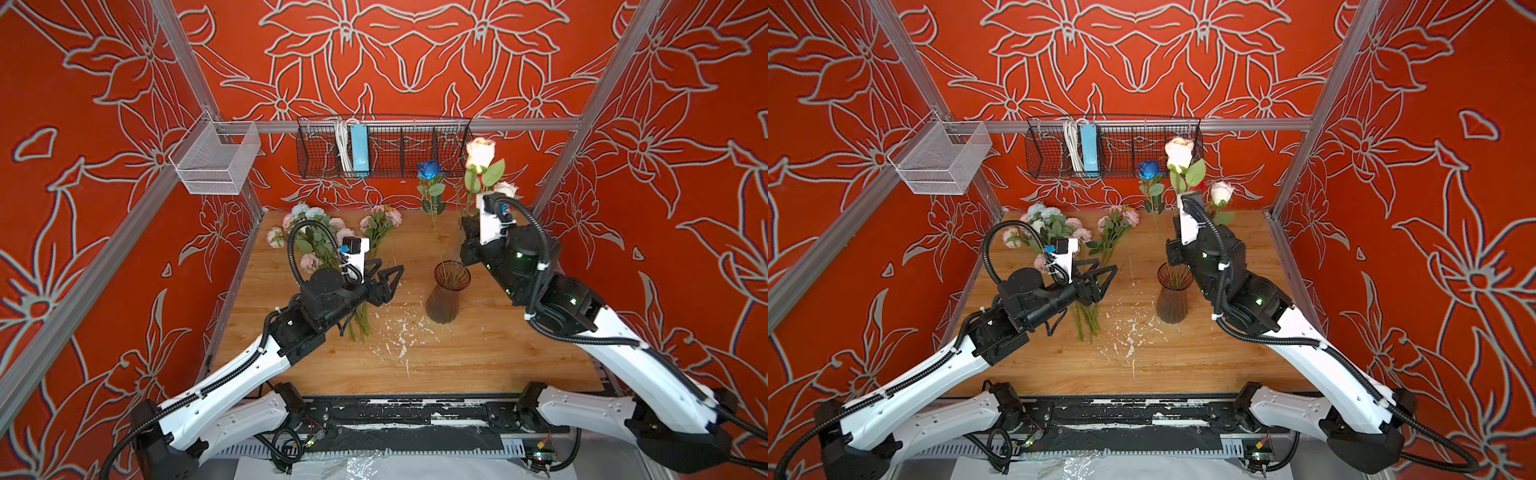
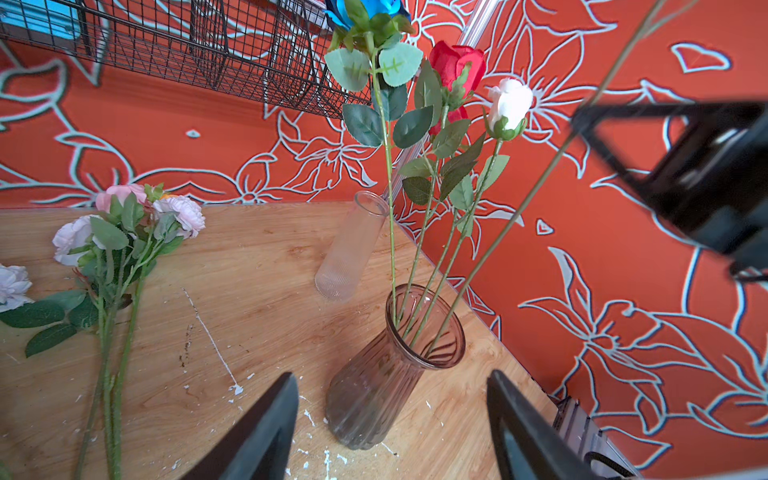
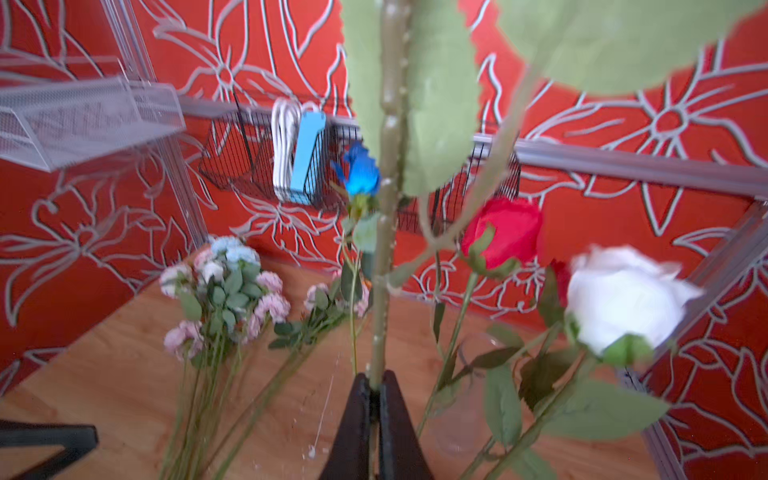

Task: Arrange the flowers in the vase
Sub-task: 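Lower the cream rose into the ribbed vase, release with right gripper, then draw right gripper back toward robot while left gripper lowers onto bunch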

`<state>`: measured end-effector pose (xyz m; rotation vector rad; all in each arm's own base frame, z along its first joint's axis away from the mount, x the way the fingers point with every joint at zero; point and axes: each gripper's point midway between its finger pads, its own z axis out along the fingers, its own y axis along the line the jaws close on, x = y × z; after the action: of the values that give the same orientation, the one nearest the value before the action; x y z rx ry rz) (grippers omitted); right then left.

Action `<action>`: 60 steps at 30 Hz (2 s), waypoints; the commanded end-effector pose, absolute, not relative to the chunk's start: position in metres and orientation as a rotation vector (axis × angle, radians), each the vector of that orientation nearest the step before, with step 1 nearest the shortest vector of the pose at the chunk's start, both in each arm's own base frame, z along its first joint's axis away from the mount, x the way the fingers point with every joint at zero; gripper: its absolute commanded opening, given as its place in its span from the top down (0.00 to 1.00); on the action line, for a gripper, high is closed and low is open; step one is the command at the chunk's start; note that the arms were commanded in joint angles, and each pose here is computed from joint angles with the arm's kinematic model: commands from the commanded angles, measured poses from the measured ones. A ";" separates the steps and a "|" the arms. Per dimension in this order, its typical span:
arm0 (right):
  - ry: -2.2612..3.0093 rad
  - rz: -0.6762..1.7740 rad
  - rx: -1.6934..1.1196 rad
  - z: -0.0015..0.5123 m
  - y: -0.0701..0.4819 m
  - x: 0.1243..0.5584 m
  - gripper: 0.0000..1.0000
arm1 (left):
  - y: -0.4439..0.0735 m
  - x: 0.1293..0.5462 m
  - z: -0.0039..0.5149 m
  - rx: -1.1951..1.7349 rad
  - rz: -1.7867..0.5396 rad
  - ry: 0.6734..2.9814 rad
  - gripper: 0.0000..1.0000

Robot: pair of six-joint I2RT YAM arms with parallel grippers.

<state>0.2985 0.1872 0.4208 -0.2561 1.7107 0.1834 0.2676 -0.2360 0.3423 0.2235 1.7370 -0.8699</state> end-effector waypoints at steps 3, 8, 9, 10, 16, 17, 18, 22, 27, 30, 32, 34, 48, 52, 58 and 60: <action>1.747 0.170 -0.163 0.405 0.172 0.295 0.78 | -0.235 0.267 0.346 0.216 -0.873 1.728 0.28; 1.735 0.202 -0.164 0.411 0.168 0.288 0.65 | -0.235 0.268 0.345 0.216 -0.865 1.731 0.28; 1.733 0.210 -0.162 0.414 0.167 0.286 0.64 | -0.235 0.269 0.344 0.216 -0.860 1.733 0.28; 1.726 0.222 -0.176 0.416 0.168 0.284 0.63 | -0.235 0.269 0.344 0.213 -0.858 1.735 0.28; 1.729 0.296 -0.179 0.423 0.169 0.273 0.61 | -0.235 0.271 0.341 0.212 -0.846 1.744 0.28; 1.724 0.314 -0.172 0.423 0.167 0.270 0.61 | -0.235 0.272 0.340 0.211 -0.844 1.746 0.28; 1.716 0.339 -0.162 0.424 0.165 0.266 0.61 | -0.235 0.272 0.339 0.210 -0.842 1.749 0.28; 1.721 0.401 -0.134 0.416 0.156 0.252 0.60 | -0.232 0.279 0.331 0.181 -0.798 1.781 0.27; 1.833 0.428 -0.073 0.375 0.142 0.238 0.58 | -0.213 0.303 0.298 0.037 -0.623 1.884 0.25; 1.911 0.455 -0.033 0.340 0.133 0.226 0.58 | -0.205 0.317 0.279 -0.016 -0.559 1.948 0.24; 1.939 0.463 0.017 0.318 0.124 0.220 0.58 | -0.202 0.327 0.267 -0.040 -0.538 1.992 0.24; 1.947 0.483 0.070 0.300 0.115 0.213 0.58 | -0.195 0.339 0.254 -0.071 -0.518 2.041 0.25; 1.961 0.598 0.210 0.242 0.097 0.192 0.59 | -0.106 0.431 0.138 -0.498 -0.455 2.505 0.62; 1.987 0.618 0.209 0.230 0.102 0.191 0.59 | -0.096 0.442 0.110 -0.484 -0.387 2.604 0.64; 1.968 0.632 0.209 0.231 0.097 0.186 0.59 | -0.087 0.448 0.072 -0.480 -0.279 2.730 0.64; 1.953 0.641 0.219 0.234 0.093 0.184 0.59 | -0.082 0.449 0.063 -0.497 -0.244 2.769 0.66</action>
<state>0.1877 0.0952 0.2324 0.1908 1.9663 0.6040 0.4576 -0.0899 0.0751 -0.4924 2.6818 -0.3030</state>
